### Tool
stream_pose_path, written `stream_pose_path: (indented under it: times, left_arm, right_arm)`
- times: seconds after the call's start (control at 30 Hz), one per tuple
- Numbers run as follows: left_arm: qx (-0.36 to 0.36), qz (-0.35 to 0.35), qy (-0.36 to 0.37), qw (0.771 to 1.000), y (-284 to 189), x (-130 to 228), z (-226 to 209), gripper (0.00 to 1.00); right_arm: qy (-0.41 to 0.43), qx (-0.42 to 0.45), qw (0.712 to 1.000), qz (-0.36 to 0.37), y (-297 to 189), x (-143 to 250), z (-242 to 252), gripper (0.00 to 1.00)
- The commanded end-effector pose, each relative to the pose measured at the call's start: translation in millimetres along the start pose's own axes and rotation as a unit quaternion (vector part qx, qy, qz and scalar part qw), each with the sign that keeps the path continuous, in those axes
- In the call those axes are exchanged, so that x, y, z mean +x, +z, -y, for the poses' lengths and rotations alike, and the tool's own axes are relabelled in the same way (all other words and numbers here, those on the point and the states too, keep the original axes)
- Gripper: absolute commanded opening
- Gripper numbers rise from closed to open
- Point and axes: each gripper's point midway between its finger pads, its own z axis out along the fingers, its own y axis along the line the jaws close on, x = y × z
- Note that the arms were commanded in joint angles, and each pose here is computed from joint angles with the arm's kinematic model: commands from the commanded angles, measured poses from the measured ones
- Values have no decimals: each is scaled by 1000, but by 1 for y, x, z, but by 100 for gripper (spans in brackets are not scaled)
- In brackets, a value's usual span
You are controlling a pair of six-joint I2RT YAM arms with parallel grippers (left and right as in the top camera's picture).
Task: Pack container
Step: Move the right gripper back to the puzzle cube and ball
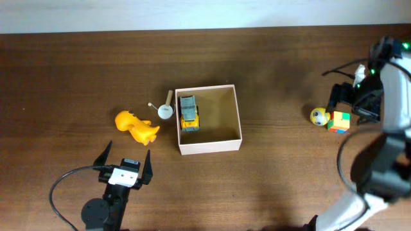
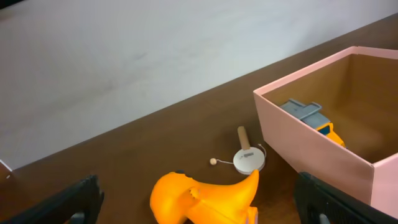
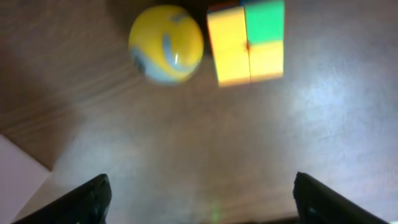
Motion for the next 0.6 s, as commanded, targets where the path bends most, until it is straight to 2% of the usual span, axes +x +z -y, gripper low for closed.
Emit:
stream_pose_path:
  times: [0.0, 0.1, 0.2, 0.4, 0.57]
  left_arm:
    - [-2, -1, 5, 1000, 0, 2, -1, 99]
    - [-2, -1, 5, 1000, 0, 2, -1, 99]
    - [-2, -1, 5, 1000, 0, 2, -1, 99]
    - [-2, -1, 5, 1000, 0, 2, -1, 99]
    - [-2, -1, 5, 1000, 0, 2, -1, 99]
  right_arm:
    - [-7, 19, 998, 55, -32, 25, 7, 90]
    - [5, 66, 995, 81, -32, 39, 25, 91]
    - [26, 93, 990, 104, -16, 37, 37, 96]
    - [27, 92, 983, 155, 30, 3, 38, 100]
    - [19, 115, 972, 206, 34, -24, 46, 99]
